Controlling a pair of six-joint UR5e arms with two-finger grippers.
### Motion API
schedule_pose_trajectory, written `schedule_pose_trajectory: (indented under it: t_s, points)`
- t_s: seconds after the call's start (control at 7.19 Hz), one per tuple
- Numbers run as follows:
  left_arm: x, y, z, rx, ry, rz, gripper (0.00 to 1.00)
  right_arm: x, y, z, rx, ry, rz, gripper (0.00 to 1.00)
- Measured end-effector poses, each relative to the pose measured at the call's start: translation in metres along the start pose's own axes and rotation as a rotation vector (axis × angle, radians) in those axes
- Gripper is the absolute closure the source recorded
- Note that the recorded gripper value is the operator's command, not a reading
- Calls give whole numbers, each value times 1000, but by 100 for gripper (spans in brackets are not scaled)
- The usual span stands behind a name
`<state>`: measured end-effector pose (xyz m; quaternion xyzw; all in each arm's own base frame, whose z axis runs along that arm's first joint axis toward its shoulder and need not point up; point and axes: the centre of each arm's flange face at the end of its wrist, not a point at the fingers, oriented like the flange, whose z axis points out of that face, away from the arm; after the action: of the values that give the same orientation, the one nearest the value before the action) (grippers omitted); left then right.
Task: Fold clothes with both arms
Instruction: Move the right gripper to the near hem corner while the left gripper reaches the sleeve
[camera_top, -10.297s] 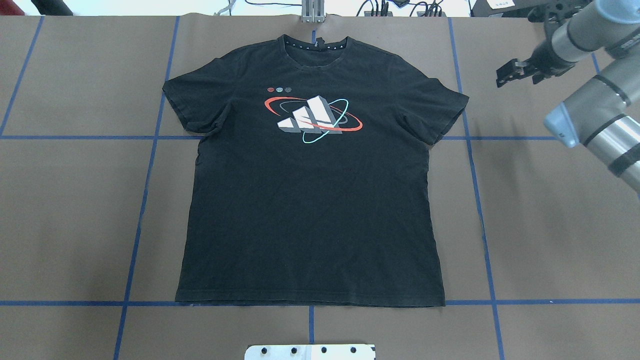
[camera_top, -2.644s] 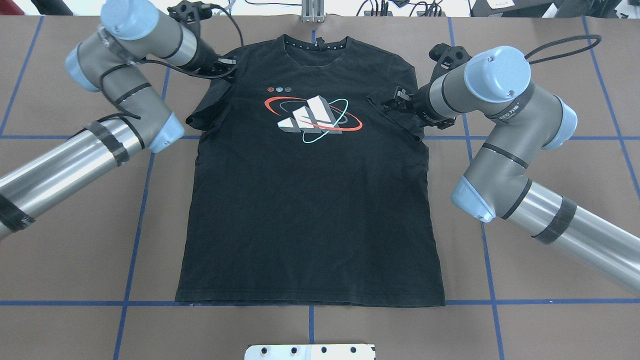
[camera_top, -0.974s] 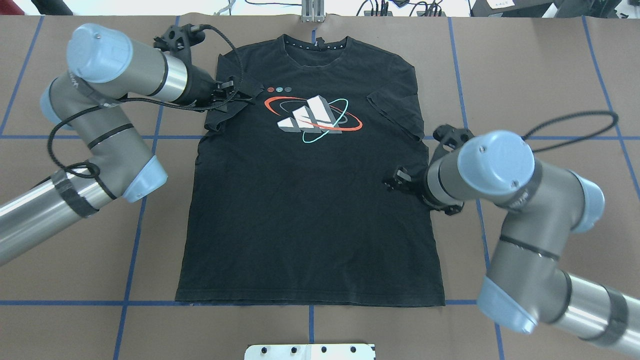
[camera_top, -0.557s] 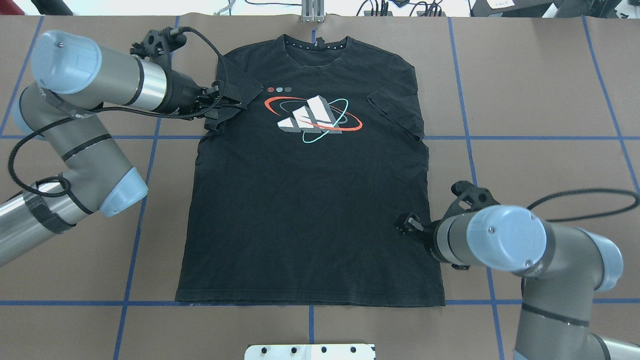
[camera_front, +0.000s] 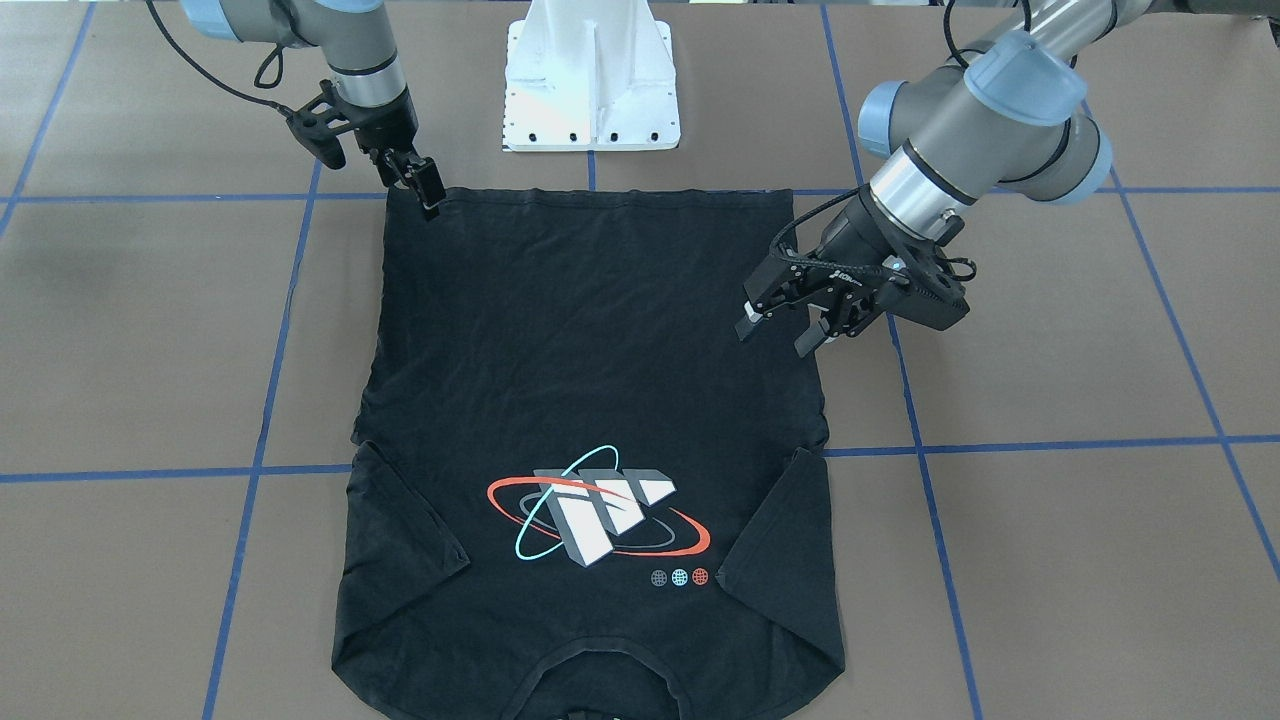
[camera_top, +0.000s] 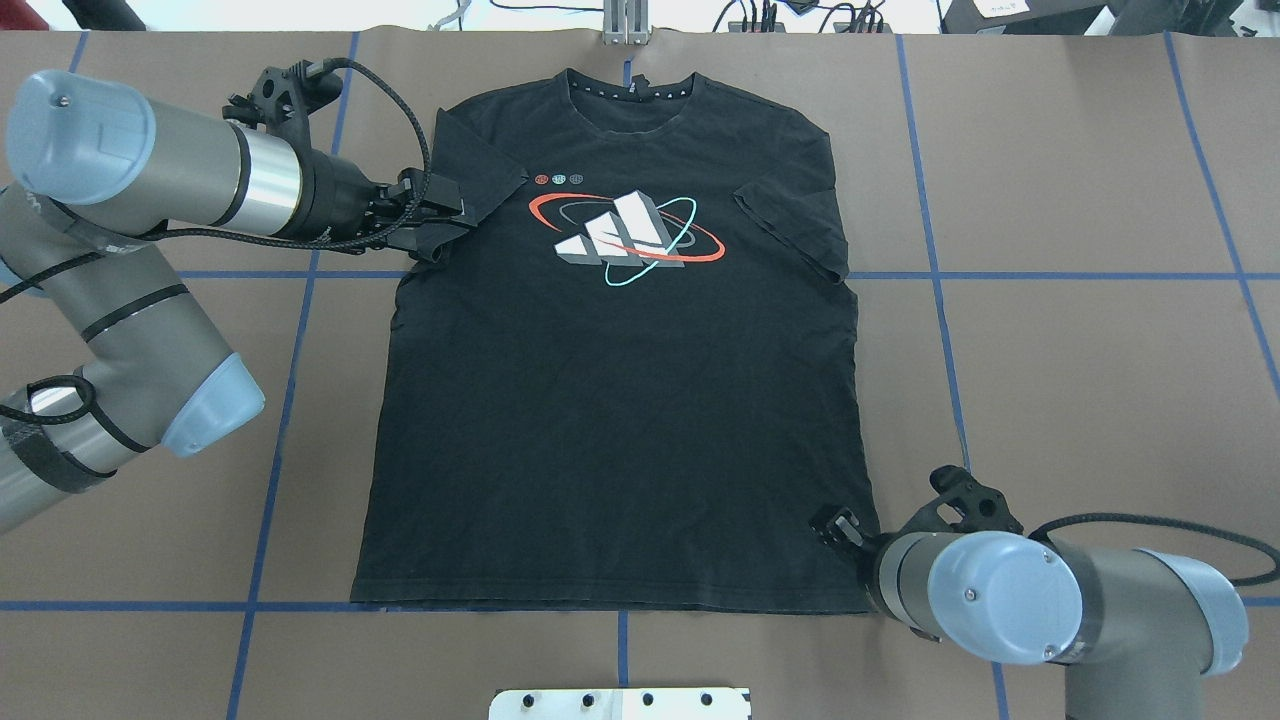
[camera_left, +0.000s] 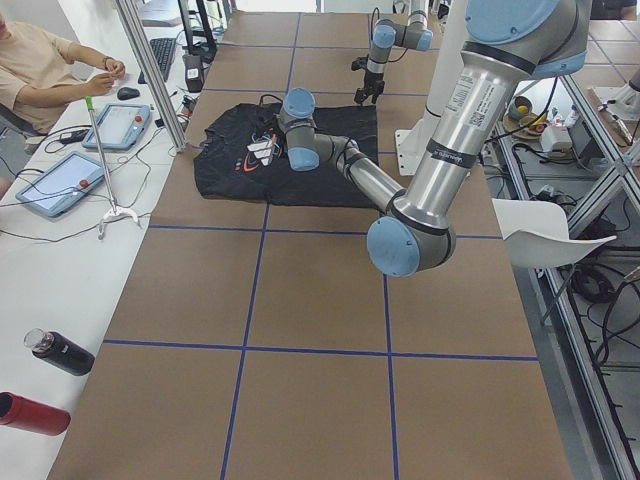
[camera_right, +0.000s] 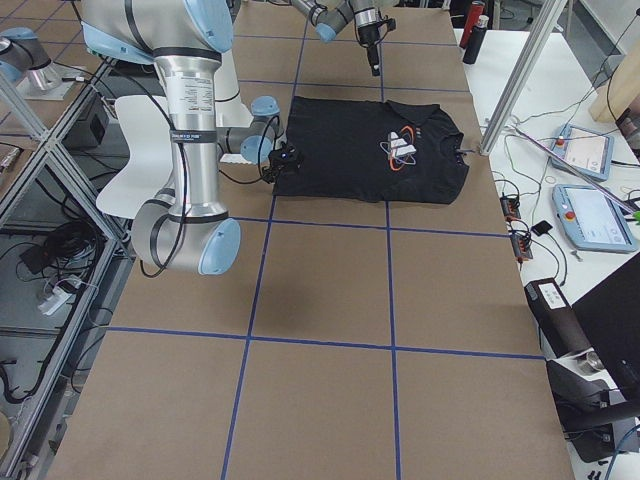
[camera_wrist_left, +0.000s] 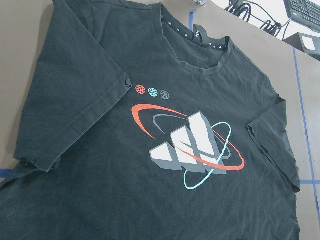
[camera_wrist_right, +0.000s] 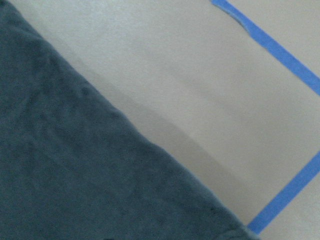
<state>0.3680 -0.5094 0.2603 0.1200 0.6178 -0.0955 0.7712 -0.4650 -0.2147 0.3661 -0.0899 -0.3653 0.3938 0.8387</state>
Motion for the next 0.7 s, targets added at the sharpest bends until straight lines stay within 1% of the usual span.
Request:
schedule_pose_trajectory:
  t_s: [0.14, 0.28, 0.42, 0.56, 0.7]
  points:
    - [1, 0, -1, 5, 1, 0, 13, 15, 7, 6, 6, 20, -15, 28]
    - [2, 0, -2, 10, 2, -3, 13, 28, 14, 11, 21, 26, -41, 31]
    - [2, 1, -1, 12, 2, -9, 13, 37, 19, 11, 43, 14, -62, 34]
    - [0, 1, -1, 13, -1, -13, 13, 42, 22, 11, 50, 9, -74, 57]
    - [-2, 2, 0, 16, -5, -15, 13, 44, 24, 10, 50, 7, -80, 69]
